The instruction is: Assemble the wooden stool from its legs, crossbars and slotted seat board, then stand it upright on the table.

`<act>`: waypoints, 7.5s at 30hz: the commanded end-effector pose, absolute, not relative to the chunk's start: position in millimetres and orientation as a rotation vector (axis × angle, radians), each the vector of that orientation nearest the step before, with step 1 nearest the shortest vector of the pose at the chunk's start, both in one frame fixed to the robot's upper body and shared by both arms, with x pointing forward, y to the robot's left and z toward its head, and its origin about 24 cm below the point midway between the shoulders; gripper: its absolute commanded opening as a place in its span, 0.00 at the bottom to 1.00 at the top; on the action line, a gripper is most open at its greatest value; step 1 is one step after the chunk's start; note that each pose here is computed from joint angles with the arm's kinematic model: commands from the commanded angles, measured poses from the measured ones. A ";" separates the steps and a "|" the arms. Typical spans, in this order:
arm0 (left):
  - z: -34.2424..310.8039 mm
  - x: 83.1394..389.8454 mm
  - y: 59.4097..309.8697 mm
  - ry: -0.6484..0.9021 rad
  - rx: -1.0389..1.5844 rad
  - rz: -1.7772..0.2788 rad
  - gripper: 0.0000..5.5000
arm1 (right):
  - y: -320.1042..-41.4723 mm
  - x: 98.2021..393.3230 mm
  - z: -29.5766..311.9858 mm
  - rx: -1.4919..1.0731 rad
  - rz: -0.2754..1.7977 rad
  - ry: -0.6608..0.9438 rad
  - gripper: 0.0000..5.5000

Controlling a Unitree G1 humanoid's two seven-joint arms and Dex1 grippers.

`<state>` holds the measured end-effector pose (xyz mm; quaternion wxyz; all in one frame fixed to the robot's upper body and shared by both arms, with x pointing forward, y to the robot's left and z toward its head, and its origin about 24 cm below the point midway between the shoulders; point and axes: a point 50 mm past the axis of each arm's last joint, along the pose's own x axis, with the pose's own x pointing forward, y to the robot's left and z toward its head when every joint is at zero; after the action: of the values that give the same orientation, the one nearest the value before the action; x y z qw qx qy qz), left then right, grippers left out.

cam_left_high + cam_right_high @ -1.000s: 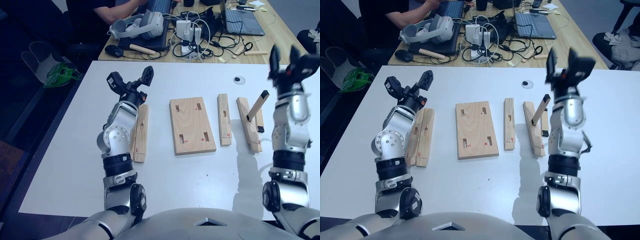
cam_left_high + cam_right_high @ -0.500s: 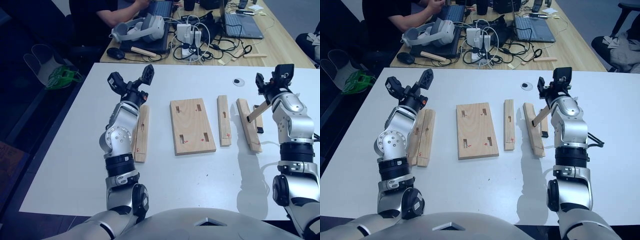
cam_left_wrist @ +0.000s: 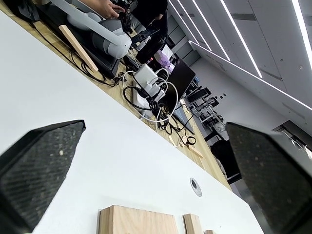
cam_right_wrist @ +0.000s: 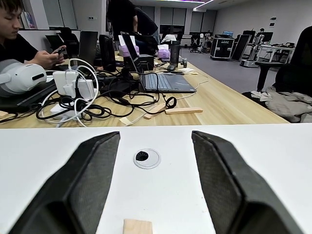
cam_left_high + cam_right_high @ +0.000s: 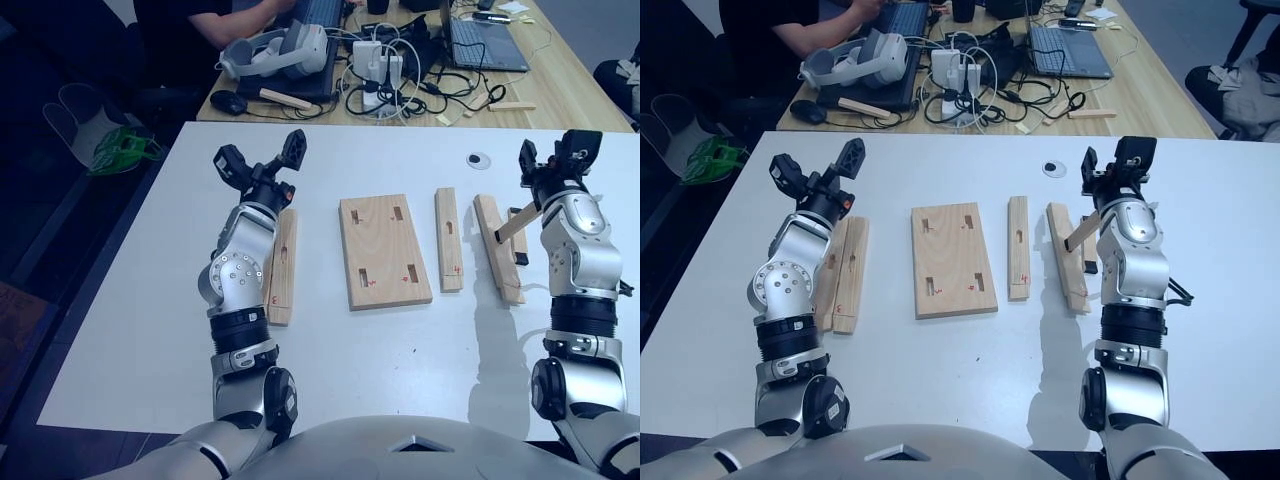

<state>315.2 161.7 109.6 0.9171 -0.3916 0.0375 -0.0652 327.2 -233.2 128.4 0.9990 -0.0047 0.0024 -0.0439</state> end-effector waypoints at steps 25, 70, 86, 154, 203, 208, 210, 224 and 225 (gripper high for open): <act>110.6 315.9 161.2 0.085 -0.814 -0.141 0.98 | -242.0 319.6 92.1 0.060 -0.045 0.102 0.50; 107.7 315.5 161.5 0.061 -0.874 -0.122 0.98 | -259.3 316.4 66.1 0.038 -0.113 0.552 0.50; 107.0 314.1 161.3 0.067 -0.876 -0.125 0.98 | -252.2 307.2 43.6 0.153 -0.142 0.663 0.21; 184.4 319.3 54.4 0.208 -1.186 -0.405 0.77 | -64.7 334.6 153.7 -1.086 0.541 -0.536 0.18; 221.0 324.9 131.3 -0.111 -0.804 -0.272 0.18 | -174.4 220.3 111.5 -1.084 1.475 0.520 0.17; 216.1 321.1 128.1 -0.090 -0.823 -0.261 0.18 | -166.9 229.7 97.4 -1.233 1.484 0.569 0.03; 215.1 320.7 127.1 -0.083 -0.827 -0.257 0.18 | -158.3 230.4 90.3 -1.254 1.519 0.574 0.00; 213.1 318.8 133.2 -0.069 -0.816 -0.228 0.18 | -99.6 252.2 69.6 -1.196 1.563 0.496 0.00; 212.0 318.7 132.5 -0.064 -0.815 -0.229 0.18 | -91.8 256.2 68.2 -1.184 1.548 0.459 0.00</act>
<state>320.7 133.0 212.1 0.9084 -0.4018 -0.0337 -0.1110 247.0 -104.9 64.7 0.5238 -0.4917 0.2220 0.6592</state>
